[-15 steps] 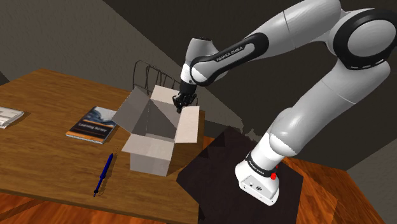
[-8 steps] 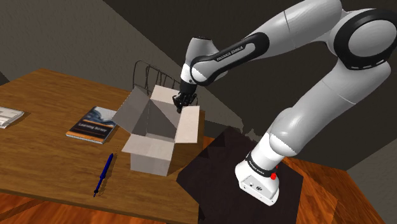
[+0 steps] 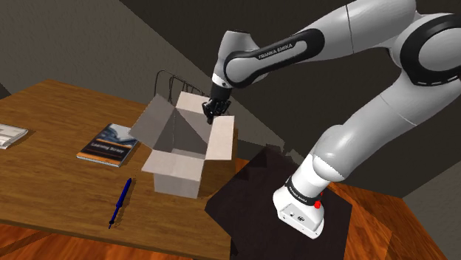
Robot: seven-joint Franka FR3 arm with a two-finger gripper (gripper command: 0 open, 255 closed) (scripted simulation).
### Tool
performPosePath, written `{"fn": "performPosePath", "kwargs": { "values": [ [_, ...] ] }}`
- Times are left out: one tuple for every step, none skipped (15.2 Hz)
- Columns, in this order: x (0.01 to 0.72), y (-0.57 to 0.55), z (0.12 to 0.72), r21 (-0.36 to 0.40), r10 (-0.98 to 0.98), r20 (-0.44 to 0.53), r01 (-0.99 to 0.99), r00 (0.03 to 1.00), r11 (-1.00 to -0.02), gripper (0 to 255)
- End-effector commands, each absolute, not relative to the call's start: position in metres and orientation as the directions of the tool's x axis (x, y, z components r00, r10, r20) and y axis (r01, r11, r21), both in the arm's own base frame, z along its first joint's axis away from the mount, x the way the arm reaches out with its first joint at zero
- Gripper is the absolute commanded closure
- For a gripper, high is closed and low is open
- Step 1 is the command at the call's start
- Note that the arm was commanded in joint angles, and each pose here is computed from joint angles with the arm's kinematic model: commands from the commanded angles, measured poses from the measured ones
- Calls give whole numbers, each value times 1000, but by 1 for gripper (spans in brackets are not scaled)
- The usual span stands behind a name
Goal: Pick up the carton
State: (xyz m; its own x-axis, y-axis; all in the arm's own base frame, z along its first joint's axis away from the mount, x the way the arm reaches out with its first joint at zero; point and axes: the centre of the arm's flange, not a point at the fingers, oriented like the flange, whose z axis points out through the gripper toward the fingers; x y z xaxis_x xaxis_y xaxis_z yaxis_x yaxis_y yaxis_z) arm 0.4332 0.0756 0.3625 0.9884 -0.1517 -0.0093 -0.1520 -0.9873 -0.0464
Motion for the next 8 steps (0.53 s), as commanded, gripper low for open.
{"fn": "performPosePath", "kwargs": {
  "values": [
    [433,76,374,-47,-152,-9,-152,988,-987,255],
    [433,76,379,-47,-152,-9,-152,988,-987,255],
    [433,76,384,-47,-152,-9,-152,988,-987,255],
    [433,76,390,-47,-152,-9,-152,988,-987,255],
    [433,76,395,-47,-152,-9,-152,988,-987,255],
    [433,76,400,-47,-152,-9,-152,988,-987,255],
    [433,76,401,-46,-152,-9,-152,988,-987,255],
    [433,76,401,-47,-152,-9,-152,988,-987,255]
  ]
}}
